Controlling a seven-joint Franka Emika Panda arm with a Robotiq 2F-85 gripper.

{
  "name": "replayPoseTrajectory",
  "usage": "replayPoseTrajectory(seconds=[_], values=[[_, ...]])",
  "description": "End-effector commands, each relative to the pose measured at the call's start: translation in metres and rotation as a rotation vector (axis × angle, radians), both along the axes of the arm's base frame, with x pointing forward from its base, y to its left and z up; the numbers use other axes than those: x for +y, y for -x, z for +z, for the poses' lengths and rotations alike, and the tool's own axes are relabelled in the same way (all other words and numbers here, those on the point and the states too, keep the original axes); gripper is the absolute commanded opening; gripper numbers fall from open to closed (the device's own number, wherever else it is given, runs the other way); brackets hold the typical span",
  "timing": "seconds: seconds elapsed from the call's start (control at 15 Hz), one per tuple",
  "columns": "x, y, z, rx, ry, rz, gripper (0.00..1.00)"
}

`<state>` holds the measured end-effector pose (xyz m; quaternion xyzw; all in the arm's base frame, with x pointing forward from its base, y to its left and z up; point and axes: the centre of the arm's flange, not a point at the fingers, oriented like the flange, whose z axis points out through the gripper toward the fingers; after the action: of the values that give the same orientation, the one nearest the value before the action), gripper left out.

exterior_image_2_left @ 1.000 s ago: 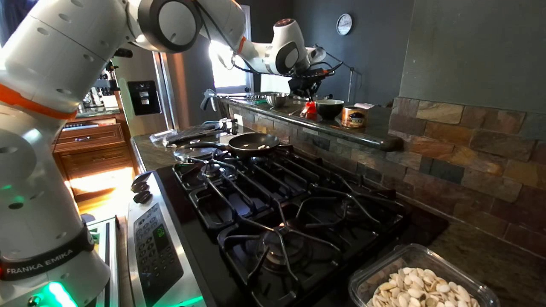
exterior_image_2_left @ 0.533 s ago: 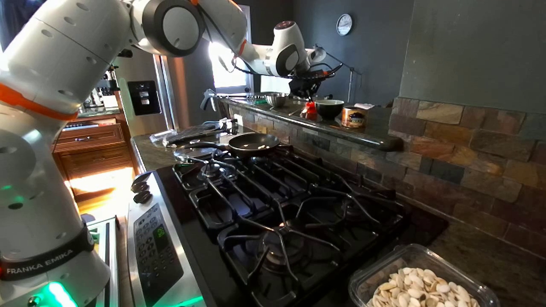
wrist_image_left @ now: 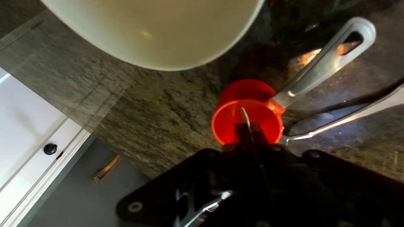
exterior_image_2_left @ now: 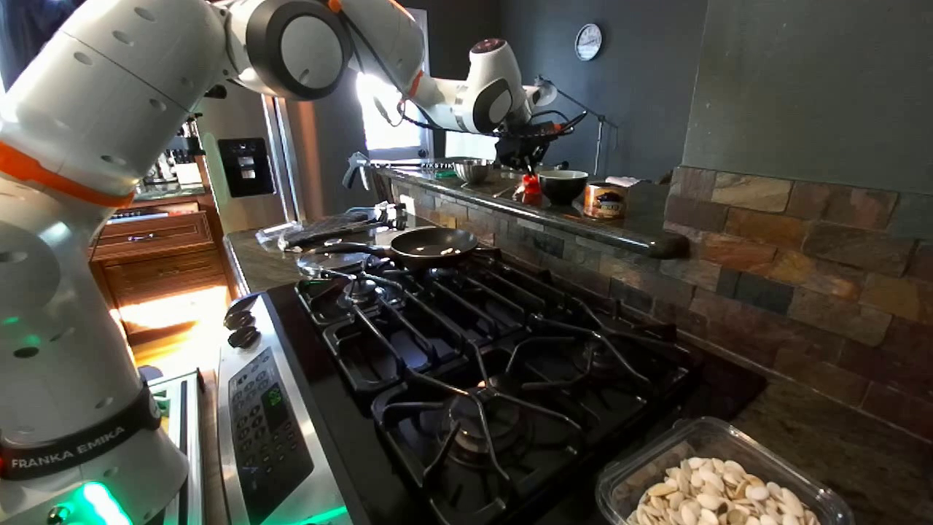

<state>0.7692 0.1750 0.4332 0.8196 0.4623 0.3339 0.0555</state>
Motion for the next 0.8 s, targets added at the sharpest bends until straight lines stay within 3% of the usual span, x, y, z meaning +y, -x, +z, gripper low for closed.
replayPoseTrajectory(seconds=[0.0,0.67,0.73], values=[[0.0005,-0.0085,-0.0030,-0.021,-0.009,0.018,0.01],[0.0037,-0.0106,-0.0054,-0.018,-0.014,0.027,0.01],[0.0038,-0.0107,-0.0059,-0.017,-0.013,0.028,0.07]])
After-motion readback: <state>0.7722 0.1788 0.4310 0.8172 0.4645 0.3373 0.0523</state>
